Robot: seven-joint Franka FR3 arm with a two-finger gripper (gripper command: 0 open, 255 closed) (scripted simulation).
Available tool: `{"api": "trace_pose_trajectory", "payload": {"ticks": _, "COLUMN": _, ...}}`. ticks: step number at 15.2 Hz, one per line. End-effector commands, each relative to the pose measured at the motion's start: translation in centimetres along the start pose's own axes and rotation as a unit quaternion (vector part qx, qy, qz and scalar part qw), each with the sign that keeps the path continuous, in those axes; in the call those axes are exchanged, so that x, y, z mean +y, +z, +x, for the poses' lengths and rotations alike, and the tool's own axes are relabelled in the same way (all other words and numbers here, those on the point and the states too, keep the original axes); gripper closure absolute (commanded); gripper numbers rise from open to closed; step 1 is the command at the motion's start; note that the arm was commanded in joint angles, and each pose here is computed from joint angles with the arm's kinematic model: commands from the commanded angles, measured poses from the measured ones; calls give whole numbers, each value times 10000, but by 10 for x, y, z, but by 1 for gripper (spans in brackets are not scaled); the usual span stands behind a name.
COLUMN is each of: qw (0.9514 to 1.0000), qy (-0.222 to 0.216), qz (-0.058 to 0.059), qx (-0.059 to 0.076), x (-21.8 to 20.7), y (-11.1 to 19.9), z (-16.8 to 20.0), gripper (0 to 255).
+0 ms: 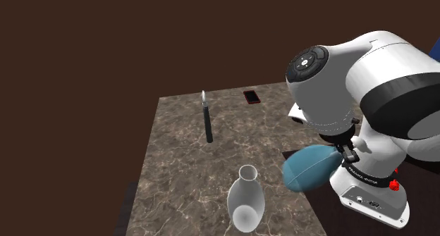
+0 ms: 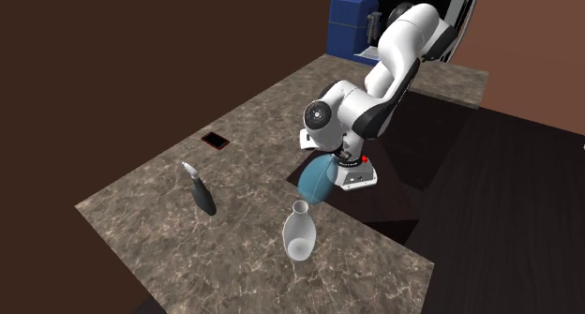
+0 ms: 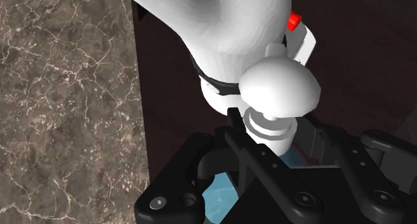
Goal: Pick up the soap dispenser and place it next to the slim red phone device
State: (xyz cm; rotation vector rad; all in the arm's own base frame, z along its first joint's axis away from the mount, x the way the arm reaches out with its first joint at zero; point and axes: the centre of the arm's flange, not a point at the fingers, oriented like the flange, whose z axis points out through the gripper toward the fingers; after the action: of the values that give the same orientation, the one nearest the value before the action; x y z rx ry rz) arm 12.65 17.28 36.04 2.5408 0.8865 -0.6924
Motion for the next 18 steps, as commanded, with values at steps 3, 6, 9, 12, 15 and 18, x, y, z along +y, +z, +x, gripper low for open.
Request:
{"api": "trace_pose_trajectory", "payload": {"ticks": 3, "qw": 10000, "qy": 1, "qz": -1, "qx": -2, "x": 4, "y": -17, "z": -11, "gripper": 255}}
{"api": "trace_pose_trajectory", "payload": {"ticks": 6, "qw": 10000, "qy": 1, "qz": -1, "qx": -2, "x": 7, "y": -30, "z": -20, "gripper": 255}}
{"api": "trace_pose_trajectory", "payload": {"ticks": 9, "qw": 10000, "qy": 1, "qz": -1, "qx": -2, "x": 10, "y": -42, "z": -29, "gripper": 255}}
{"api": "trace_pose_trajectory", "payload": {"ticks": 12, "qw": 10000, "qy": 1, "qz": -1, "qx": -2, "x": 12, "y": -55, "z": -38, "gripper": 255}}
{"api": "trace_pose_trajectory", "payload": {"ticks": 15, "qw": 10000, "qy": 1, "qz": -1, "qx": -2, "x": 15, "y": -68, "z": -46, "gripper": 255}}
{"api": "trace_pose_trajectory", "payload": {"ticks": 18, "qw": 10000, "qy": 1, "qz": -1, "qx": -2, "x": 18, "y": -81, "z": -55, "gripper": 255}}
